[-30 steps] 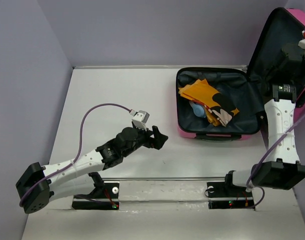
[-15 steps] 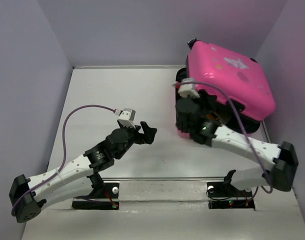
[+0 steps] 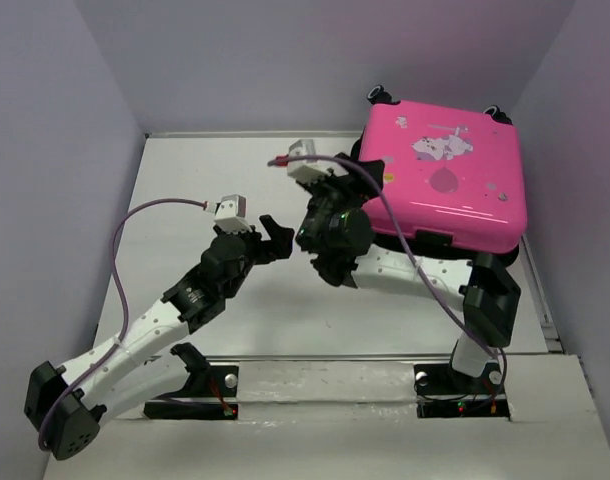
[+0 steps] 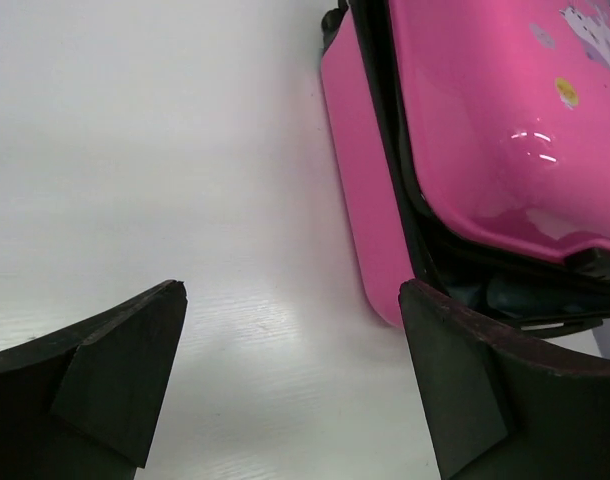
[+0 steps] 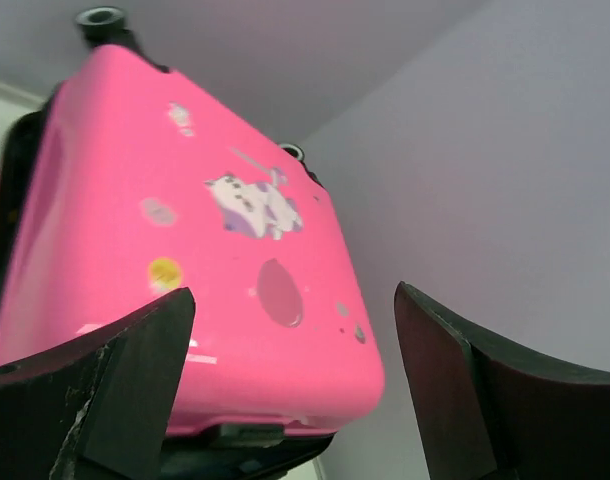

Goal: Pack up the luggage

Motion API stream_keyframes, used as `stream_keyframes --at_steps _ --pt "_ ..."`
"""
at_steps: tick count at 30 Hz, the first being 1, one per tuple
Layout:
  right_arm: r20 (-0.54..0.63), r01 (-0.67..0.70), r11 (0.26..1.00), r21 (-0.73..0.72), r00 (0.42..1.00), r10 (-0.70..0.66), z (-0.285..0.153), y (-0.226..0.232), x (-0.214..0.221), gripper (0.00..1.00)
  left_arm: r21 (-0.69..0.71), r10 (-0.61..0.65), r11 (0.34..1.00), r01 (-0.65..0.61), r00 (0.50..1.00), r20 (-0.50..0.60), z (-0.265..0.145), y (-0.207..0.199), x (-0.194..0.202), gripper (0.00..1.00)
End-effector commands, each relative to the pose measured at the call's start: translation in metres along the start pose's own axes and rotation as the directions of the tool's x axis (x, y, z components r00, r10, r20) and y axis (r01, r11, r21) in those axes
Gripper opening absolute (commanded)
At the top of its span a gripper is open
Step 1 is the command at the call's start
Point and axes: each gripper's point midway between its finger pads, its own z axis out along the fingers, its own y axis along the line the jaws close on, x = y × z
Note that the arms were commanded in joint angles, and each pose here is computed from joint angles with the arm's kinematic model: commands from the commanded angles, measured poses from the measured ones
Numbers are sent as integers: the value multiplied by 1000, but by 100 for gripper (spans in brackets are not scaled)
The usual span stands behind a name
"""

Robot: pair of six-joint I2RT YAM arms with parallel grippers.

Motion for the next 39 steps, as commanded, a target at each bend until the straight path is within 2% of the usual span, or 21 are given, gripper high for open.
stream_keyframes --at_steps 1,5,6,7,8,9,10,11,13,14,16,17,19,20,21,24,28,30,34,35,39 --pt "-47 -474 837 273 863 503 64 -93 35 85 121 -79 990 75 997 26 16 -26 -23 99" --pt "-92 -375 772 513 870 484 129 -147 78 82 194 -83 977 84 996 -13 34 -53 -25 99" --pt "-167 -255 802 541 901 400 155 -156 87 82 217 -87 972 95 995 -49 43 -59 -17 99" --pt "-68 -370 746 553 872 484 175 -151 80 81 224 -88 969 100 994 -62 52 -65 -15 99" --pt "-65 -375 772 513 880 471 194 -140 73 81 232 -92 967 106 993 -72 56 -69 -13 99" --pt "-37 -453 771 448 852 522 211 -123 62 81 243 -96 963 113 992 -81 59 -73 -13 99" --pt "-239 -268 939 217 918 317 221 -104 64 80 257 -99 959 121 990 -99 61 -78 -11 99" --pt "-217 -694 718 -60 711 669 232 -59 28 80 262 -106 957 128 990 -97 65 -81 -13 99" --pt "-323 -835 476 -274 547 773 238 -52 13 81 295 -109 945 140 987 -118 62 -89 -12 99" --pt "-245 -848 340 -407 459 854 222 -76 -28 82 306 -108 942 139 987 -117 61 -91 -14 99" --pt "-231 -862 383 -331 468 853 222 -87 -4 85 314 -99 940 135 987 -126 60 -92 -13 99" --pt "-222 -879 424 -219 468 855 238 -112 28 87 320 -92 938 131 987 -132 60 -93 -12 99" --pt "-333 -898 432 -83 433 837 253 -121 93 88 319 -79 940 124 986 -149 63 -93 -8 99" --pt "-398 -924 375 -81 375 837 258 -119 116 90 324 -79 938 126 985 -153 65 -95 -7 99" --pt "-443 -946 312 92 242 863 269 -135 191 91 324 -77 937 128 983 -166 68 -95 -2 99" --pt "-448 -942 235 240 108 887 258 -137 281 100 358 -55 924 132 974 -218 71 -101 11 99" --pt "-571 -981 134 143 29 820 236 -88 304 100 359 -53 922 142 968 -245 73 -97 27 99" --pt "-581 -986 124 116 34 813 231 -76 307 100 355 -51 923 149 962 -270 73 -93 40 99" --pt "-613 -993 33 116 -46 788 211 -48 314 100 344 -39 927 149 951 -308 70 -87 65 99" --pt "-660 -994 -16 105 -82 747 200 -28 315 100 340 -37 928 150 947 -318 69 -84 72 99" --pt "-756 -995 -101 -1 -65 652 179 18 310 100 311 -32 940 138 946 -322 68 -72 81 99"
